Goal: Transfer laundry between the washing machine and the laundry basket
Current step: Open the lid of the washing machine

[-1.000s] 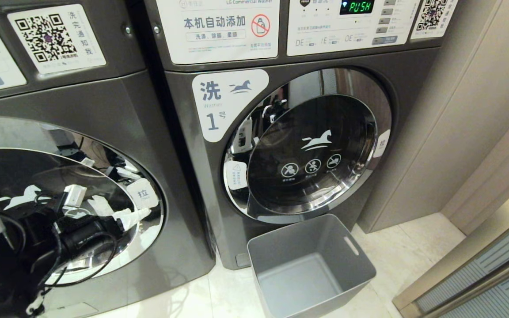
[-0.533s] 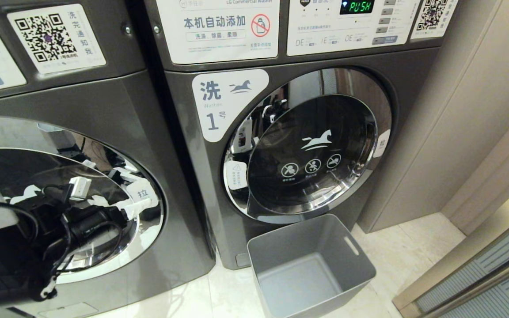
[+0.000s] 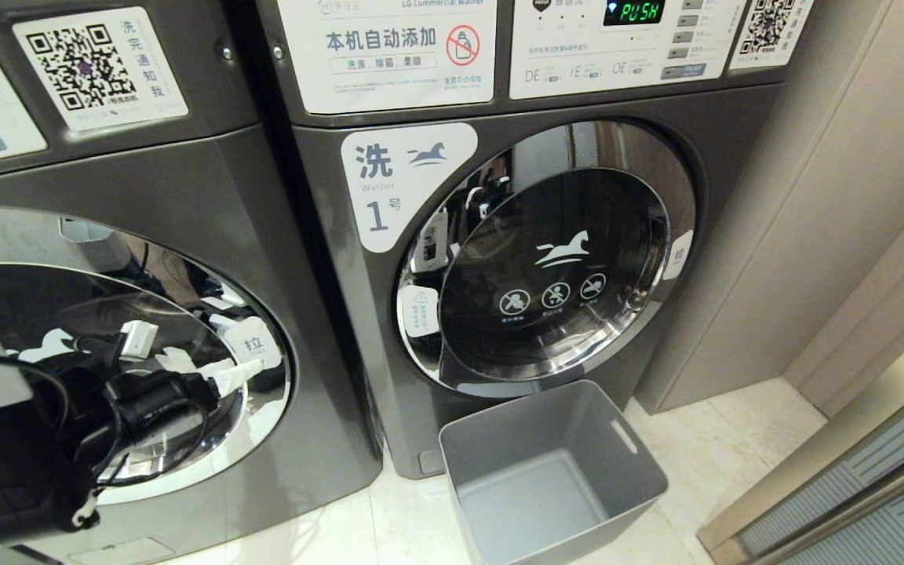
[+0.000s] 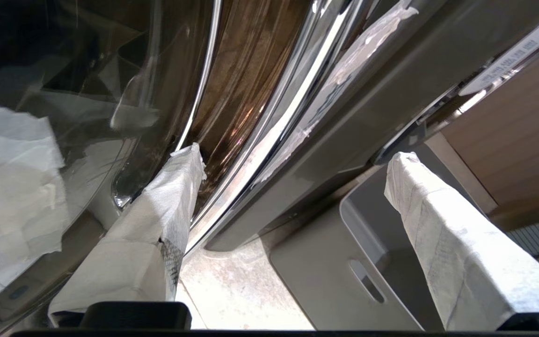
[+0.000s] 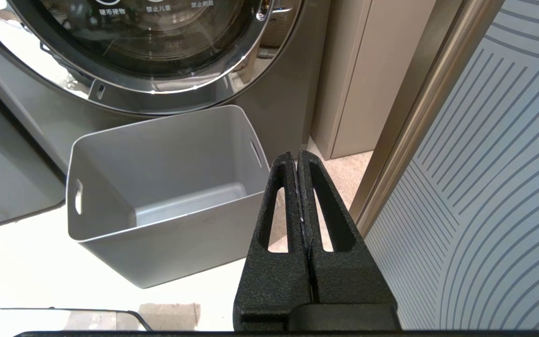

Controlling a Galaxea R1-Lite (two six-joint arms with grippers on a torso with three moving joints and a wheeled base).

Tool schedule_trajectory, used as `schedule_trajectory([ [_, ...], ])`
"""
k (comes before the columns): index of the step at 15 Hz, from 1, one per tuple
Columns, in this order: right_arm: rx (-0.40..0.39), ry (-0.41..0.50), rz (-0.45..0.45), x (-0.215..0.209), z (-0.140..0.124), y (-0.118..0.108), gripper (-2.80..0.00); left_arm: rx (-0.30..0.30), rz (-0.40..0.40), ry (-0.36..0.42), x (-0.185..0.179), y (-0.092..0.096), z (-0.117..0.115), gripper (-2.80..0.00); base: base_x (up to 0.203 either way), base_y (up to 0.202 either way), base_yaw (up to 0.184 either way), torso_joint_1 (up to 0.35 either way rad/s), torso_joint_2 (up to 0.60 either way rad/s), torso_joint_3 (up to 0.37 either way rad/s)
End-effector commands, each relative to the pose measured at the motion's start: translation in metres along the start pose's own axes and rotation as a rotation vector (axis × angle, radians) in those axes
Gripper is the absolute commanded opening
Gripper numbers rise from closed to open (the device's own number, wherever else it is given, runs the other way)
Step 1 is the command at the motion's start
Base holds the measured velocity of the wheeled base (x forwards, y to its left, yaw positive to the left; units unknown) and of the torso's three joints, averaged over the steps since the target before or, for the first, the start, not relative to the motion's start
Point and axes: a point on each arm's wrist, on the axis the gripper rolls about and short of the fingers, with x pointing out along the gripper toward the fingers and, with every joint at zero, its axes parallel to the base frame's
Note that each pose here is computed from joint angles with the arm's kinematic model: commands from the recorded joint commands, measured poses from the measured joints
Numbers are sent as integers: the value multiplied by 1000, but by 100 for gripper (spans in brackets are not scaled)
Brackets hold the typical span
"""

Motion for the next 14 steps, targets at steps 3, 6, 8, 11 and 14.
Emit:
schedule_trajectory([
  [3,-1,2,0,0,0,0,-280,5,-33,-3,-5,7,3,0,0,0,0,0,0,0],
  [6,-1,0,0,0,0,0,-280,5,-87,11,-9,8,4,0,0,0,0,0,0,0],
  [8,-1,0,0,0,0,0,-280,5,-89,11,-9,9,4,0,0,0,0,0,0,0],
  [11,-1,0,0,0,0,0,-280,24,-96,2,-4,9,6,0,0,0,0,0,0,0],
  [14,-1,2,0,0,0,0,-280,52,-96,-11,4,5,9,0,0,0,0,0,0,0],
])
